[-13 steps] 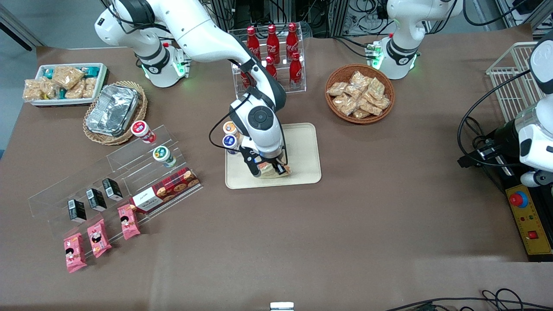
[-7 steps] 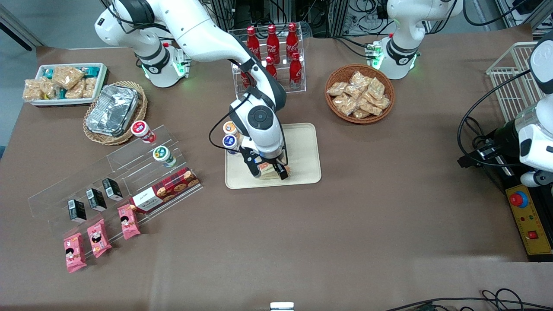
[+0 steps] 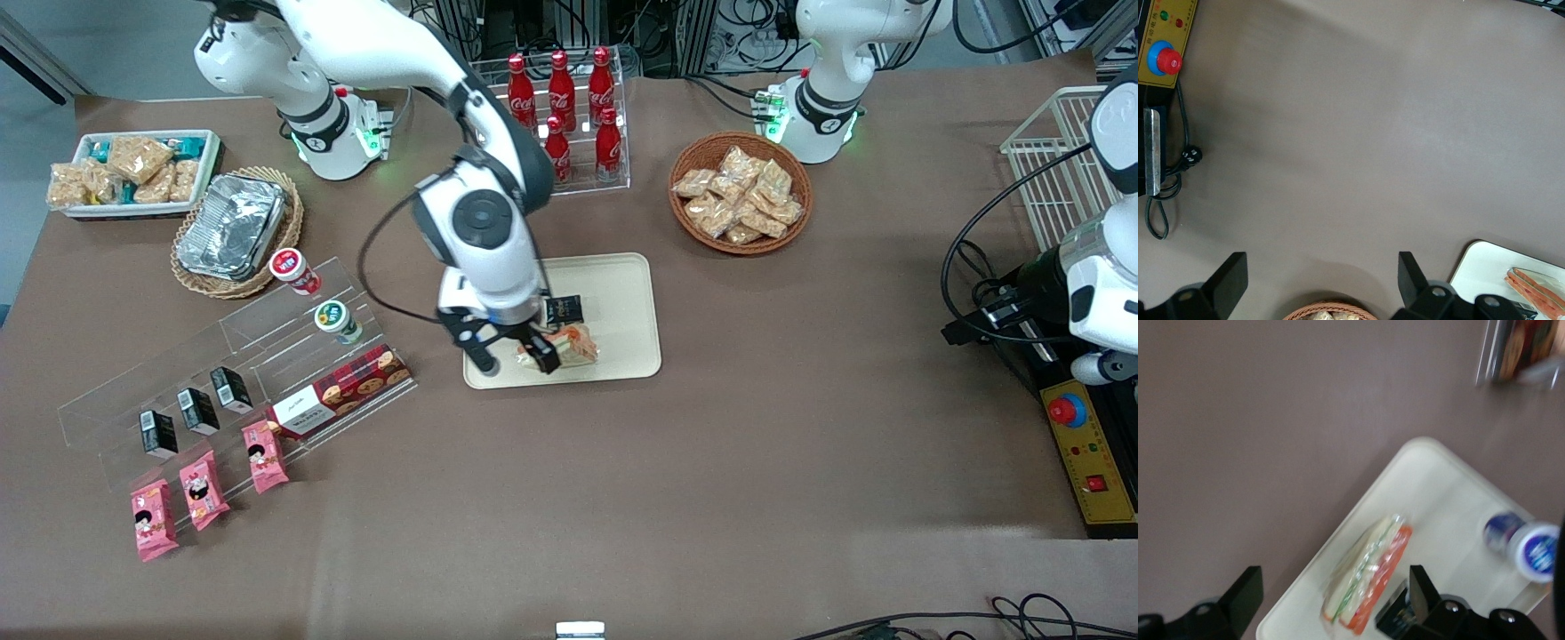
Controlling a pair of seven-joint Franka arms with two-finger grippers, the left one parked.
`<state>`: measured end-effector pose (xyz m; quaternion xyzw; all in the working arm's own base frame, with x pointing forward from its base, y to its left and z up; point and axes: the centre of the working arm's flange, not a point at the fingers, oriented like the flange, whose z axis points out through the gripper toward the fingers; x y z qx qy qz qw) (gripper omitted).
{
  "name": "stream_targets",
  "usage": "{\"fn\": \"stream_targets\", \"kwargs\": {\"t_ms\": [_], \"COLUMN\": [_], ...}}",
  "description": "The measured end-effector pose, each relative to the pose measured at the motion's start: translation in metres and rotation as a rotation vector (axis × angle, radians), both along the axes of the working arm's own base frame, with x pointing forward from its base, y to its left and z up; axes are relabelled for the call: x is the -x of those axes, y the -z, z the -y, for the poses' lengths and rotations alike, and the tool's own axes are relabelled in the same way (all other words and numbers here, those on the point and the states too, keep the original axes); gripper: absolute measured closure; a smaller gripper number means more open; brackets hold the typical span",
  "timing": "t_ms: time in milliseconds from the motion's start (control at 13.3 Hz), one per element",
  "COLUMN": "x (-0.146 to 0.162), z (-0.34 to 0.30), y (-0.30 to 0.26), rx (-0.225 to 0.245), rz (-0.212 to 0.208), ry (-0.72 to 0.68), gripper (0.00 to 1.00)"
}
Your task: Place sandwich on tray
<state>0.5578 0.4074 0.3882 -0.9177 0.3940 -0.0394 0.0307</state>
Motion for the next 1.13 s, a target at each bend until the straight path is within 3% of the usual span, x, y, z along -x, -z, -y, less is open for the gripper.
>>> {"fn": "stream_targets", "kwargs": {"t_ms": [376, 752, 1128], "x": [-0.048, -0.074, -0.072], "z": [0.127, 0.256, 0.367], "y": [-0.064, -0.1, -0.127], "rx": [0.09, 0.172, 0.141], "rz": [-0.002, -0.026, -0.069], "ry": [-0.344, -0.65, -0.793], "gripper": [0.02, 0.02, 0.02]}}
